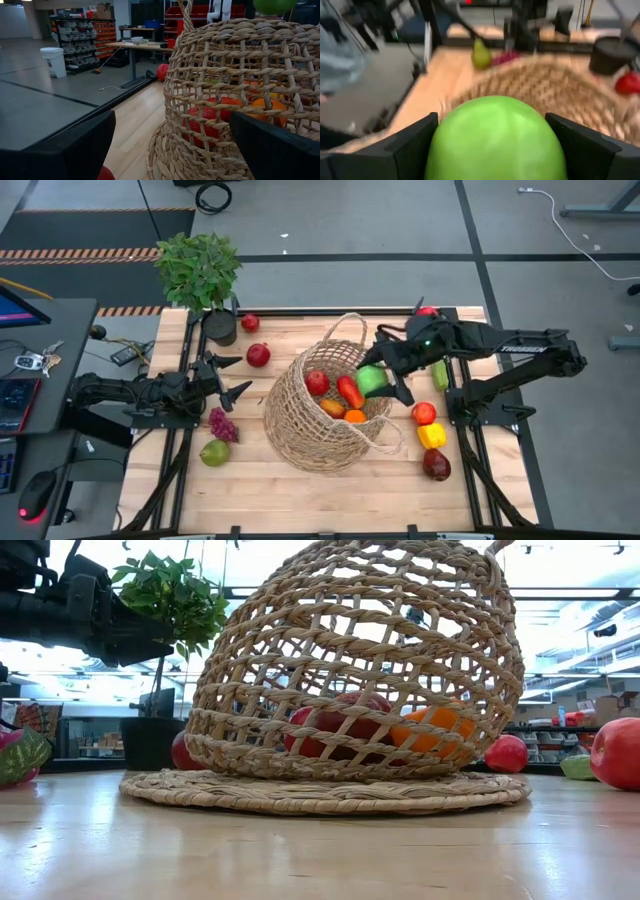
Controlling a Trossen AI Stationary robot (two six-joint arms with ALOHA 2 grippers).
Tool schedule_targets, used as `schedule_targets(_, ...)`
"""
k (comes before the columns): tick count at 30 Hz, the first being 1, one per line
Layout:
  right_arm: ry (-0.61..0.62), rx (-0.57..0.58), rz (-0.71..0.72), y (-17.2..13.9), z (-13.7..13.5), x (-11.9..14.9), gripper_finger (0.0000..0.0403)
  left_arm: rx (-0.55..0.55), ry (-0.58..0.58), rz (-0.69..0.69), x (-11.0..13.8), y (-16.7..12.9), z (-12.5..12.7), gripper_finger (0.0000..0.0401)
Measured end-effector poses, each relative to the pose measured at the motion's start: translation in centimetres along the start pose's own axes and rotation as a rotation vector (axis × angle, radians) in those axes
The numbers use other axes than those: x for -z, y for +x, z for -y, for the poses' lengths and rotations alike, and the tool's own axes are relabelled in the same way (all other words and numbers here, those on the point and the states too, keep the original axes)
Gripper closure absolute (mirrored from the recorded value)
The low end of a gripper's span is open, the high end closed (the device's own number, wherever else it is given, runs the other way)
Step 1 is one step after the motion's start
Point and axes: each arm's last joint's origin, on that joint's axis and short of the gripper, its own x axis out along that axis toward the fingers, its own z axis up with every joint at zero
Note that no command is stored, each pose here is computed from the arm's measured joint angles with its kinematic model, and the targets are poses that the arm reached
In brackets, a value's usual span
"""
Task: Build produce basket
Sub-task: Put the green apple into the brown basket
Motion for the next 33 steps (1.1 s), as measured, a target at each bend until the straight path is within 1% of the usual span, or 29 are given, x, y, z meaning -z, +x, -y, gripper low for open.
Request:
schedule_targets(3, 0.005, 0.01, -0.075, 0.5, 0.0, 0.7, 0.0043, 0.0, 0.0, 0.0, 0.0, 0.0, 0.0, 0.0003)
schedule_targets(5, -0.012, 0.014, -0.123, 0.9, 0.0, 1.1, 0.0043, 0.0, 0.0, 0.0, 0.0, 0.0, 0.0, 0.0003)
schedule_targets(11, -0.075, 0.054, -0.147, 1.3, -0.9, 1.2, 0.0043, 0.0, 0.0, 0.0, 0.0, 0.0, 0.0, 0.0003)
schedule_targets(17, -0.204, 0.143, -0.165, 1.6, -2.2, 1.2, 0.0043, 0.0, 0.0, 0.0, 0.0, 0.0, 0.0, 0.0003)
schedule_targets(20, -0.295, 0.201, -0.179, 1.7, -2.7, 1.2, 0.0043, 0.0, 0.0, 0.0, 0.0, 0.0, 0.0, 0.0003)
schedule_targets(24, -0.487, 0.272, -0.214, 1.7, -3.1, 1.2, 0.0043, 0.0, 0.0, 0.0, 0.0, 0.0, 0.0, 0.0003)
schedule_targets(28, -0.67, 0.298, -0.243, 1.7, -3.3, 1.1, 0.0043, 0.0, 0.0, 0.0, 0.0, 0.0, 0.0, 0.0003)
schedule_targets(33, -0.828, 0.299, -0.231, 1.7, -3.3, 0.8, 0.0043, 0.0, 0.0, 0.0, 0.0, 0.0, 0.0, 0.0003)
